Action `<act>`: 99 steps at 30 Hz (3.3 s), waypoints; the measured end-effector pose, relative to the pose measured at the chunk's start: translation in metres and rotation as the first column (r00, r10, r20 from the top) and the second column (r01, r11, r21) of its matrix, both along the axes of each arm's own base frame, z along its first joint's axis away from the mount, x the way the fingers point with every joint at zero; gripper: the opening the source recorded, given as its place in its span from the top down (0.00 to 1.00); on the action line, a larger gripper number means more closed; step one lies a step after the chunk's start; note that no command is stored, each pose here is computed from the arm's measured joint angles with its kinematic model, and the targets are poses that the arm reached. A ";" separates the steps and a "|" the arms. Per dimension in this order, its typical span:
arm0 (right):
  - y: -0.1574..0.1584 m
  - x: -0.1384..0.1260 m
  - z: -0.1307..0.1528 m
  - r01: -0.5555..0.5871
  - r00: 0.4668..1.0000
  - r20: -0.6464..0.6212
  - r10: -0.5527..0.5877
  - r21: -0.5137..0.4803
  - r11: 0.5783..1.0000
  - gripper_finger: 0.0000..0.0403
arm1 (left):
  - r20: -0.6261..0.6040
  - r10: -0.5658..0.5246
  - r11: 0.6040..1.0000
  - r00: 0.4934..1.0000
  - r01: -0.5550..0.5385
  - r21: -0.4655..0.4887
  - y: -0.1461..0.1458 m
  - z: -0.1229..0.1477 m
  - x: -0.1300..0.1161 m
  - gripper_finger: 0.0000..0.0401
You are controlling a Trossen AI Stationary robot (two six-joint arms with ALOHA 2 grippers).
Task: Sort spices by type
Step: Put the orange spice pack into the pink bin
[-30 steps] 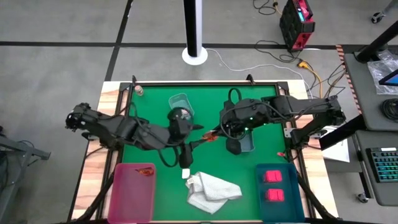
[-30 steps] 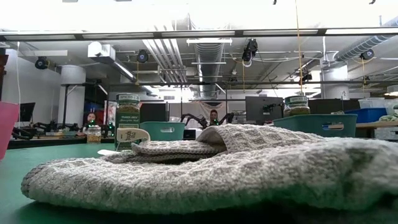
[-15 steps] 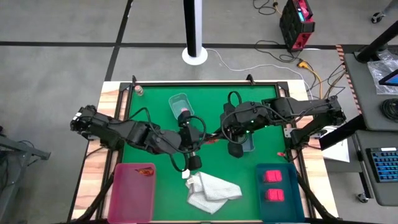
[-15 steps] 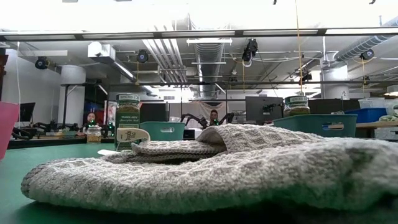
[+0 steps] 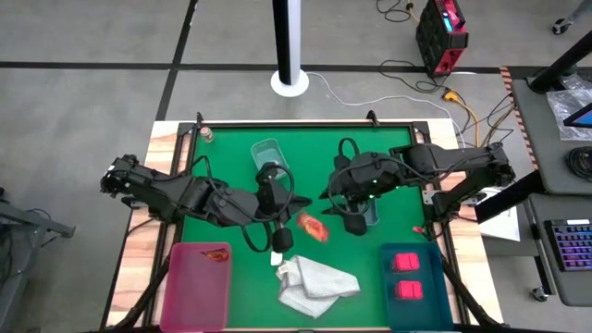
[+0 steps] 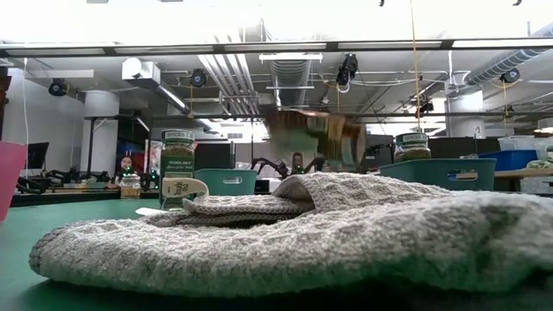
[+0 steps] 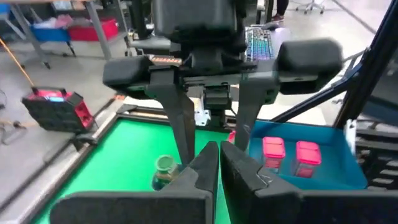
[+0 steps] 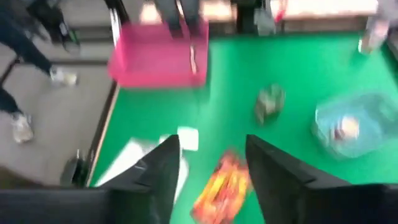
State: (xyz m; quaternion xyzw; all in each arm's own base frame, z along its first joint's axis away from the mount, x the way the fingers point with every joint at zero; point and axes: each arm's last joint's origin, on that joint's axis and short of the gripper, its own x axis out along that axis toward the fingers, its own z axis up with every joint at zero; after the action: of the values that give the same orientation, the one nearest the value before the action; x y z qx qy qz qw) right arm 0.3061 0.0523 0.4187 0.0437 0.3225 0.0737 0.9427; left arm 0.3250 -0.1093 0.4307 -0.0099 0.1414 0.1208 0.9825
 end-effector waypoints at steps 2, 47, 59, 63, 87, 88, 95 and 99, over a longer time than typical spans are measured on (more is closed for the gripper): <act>-0.001 -0.009 -0.006 0.005 0.994 -0.108 -0.004 0.014 1.000 0.53 | 0.004 -0.003 0.999 1.000 0.003 -0.047 0.000 -0.001 0.000 1.00; -0.024 0.080 -0.311 -0.007 0.853 -0.496 -0.160 -0.316 0.949 0.95 | -0.082 0.034 0.998 0.996 -0.029 0.063 -0.044 0.019 -0.120 1.00; -0.024 0.071 -0.244 0.182 0.909 -0.340 -0.240 -0.193 0.964 0.98 | -0.107 0.036 0.996 0.994 -0.027 0.086 -0.042 0.017 -0.122 1.00; -0.026 0.060 -0.201 0.250 0.940 -0.209 -0.271 -0.123 0.960 0.98 | -0.121 0.037 0.995 0.992 -0.025 0.100 -0.040 0.017 -0.125 1.00; 0.007 0.025 -0.113 -0.280 0.785 0.614 -0.088 0.477 0.833 0.98 | -0.102 -0.071 0.993 0.992 0.079 0.085 -0.025 0.027 -0.103 0.46; 0.008 0.027 -0.113 -0.285 0.785 0.614 -0.082 0.475 0.833 0.98 | -0.100 -0.094 0.991 0.991 0.102 0.082 -0.024 0.028 -0.101 0.45; 0.011 0.041 -0.114 -0.293 0.790 0.610 -0.064 0.467 0.834 0.98 | -0.116 -0.208 0.974 0.971 0.216 0.062 -0.015 0.027 -0.085 0.44; 0.012 0.045 -0.115 -0.301 0.792 0.608 -0.053 0.466 0.832 0.98 | -0.119 -0.270 0.960 0.955 0.277 0.042 -0.010 0.027 -0.078 0.48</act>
State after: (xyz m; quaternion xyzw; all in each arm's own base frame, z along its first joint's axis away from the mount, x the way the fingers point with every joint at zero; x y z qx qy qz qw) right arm 0.3509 0.0639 0.3042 0.2596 -0.0231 0.2359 0.9362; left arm 0.2470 -0.1197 0.4577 0.0451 0.1929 -0.0120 0.9801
